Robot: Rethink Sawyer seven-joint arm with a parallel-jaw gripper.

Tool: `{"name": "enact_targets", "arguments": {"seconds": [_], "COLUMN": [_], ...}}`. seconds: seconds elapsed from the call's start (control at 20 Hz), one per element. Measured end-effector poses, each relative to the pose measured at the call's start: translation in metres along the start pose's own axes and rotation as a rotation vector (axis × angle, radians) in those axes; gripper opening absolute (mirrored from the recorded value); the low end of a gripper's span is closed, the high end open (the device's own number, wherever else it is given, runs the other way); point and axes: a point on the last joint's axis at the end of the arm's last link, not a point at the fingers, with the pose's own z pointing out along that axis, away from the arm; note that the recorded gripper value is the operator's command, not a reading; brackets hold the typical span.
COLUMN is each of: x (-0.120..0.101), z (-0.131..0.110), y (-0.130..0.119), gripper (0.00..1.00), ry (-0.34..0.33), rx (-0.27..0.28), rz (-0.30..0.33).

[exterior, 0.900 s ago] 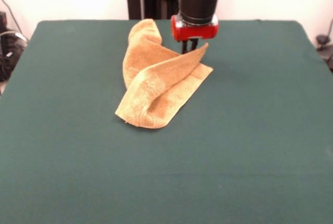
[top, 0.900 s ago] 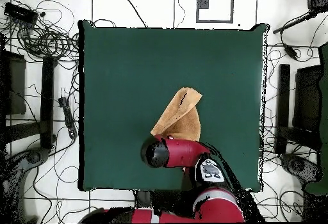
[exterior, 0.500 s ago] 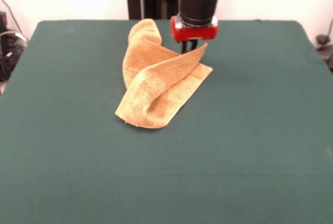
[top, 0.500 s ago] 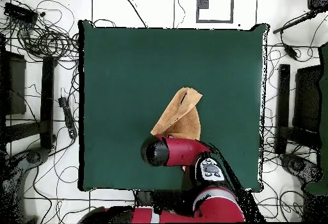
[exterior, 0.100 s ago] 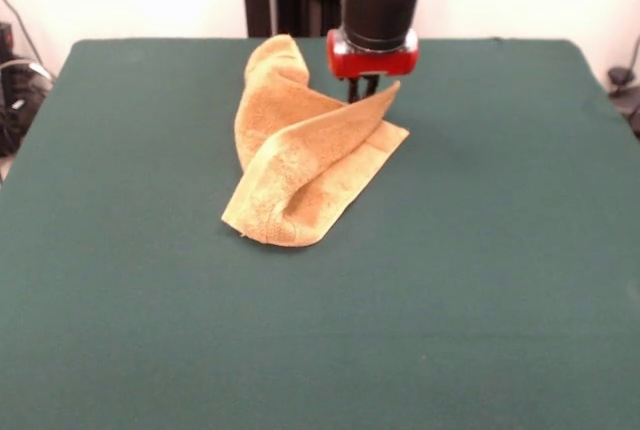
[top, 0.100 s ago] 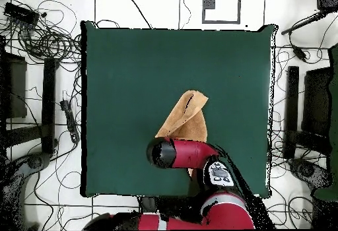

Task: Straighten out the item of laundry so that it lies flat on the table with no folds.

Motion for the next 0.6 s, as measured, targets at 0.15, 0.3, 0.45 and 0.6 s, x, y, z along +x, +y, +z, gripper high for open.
{"name": "enact_targets", "arguments": {"seconds": [0.15,0.3,0.45,0.6], "x": [-0.0005,0.0011,0.0033,0.0035], "z": [-0.0027,-0.0061,-0.0081,-0.0102], "y": [-0.0012,-0.0041,-0.0080,-0.0084], "gripper": [0.00,0.00,0.00,0.00], "ry": [0.028,0.061,0.096,0.119], "rx": [-0.007,-0.015,-0.022,-0.026], "rz": [0.009,0.018,0.026,0.029]}}
